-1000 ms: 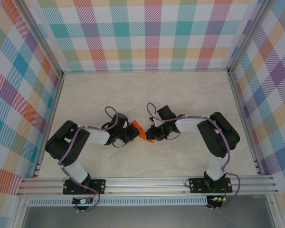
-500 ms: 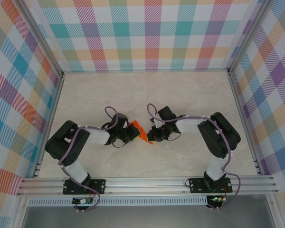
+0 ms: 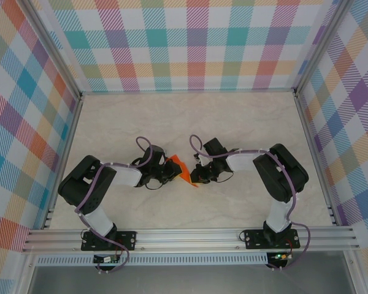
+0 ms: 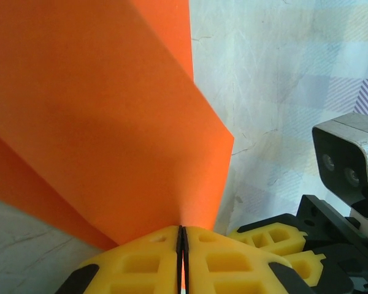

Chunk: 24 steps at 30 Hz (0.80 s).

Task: Fold a paper plane with a square sheet of paper (pick it up from the middle)
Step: Fold the wing for the fifth time at the center of the table.

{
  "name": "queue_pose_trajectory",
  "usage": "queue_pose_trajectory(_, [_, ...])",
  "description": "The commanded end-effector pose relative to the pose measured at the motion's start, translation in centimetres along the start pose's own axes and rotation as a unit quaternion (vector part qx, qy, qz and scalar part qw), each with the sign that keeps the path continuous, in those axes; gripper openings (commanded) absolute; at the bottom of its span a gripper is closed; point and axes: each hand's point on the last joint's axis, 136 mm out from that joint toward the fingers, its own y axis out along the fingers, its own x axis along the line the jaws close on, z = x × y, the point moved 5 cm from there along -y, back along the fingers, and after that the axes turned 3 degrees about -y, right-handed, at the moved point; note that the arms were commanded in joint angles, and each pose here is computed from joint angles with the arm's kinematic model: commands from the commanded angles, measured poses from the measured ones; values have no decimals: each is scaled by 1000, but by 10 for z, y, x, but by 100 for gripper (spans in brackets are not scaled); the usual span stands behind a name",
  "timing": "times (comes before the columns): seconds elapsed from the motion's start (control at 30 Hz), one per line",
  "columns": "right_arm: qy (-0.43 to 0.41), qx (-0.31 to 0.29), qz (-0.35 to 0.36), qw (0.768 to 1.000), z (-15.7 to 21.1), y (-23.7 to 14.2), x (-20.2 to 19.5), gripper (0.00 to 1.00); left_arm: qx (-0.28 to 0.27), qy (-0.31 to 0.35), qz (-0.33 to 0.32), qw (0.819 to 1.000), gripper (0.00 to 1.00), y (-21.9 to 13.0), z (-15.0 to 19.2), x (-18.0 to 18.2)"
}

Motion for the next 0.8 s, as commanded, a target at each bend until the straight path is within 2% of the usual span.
queue_pose_trajectory(0.0, [18, 21, 21, 999, 11, 7, -15, 11, 9, 17, 15, 1000, 11, 2, 5, -6])
queue_pose_trajectory(0.2, [18, 25, 26, 999, 11, 7, -16, 12, 11, 14, 12, 1000, 11, 3, 6, -4])
queue_pose_trajectory(0.47, [10, 16, 25, 1000, 7, 2, -10, 16, 1, -8, -43, 999, 10, 2, 7, 16])
queue_pose_trajectory(0.63, [2, -2, 23, 1000, 2, -7, -1, 20, -5, -11, -51, 999, 10, -1, 7, 17])
queue_pose_trajectory(0.77, [-5, -35, 24, 999, -3, -22, 10, 26, -6, -10, -55, 998, 10, -1, 6, 18])
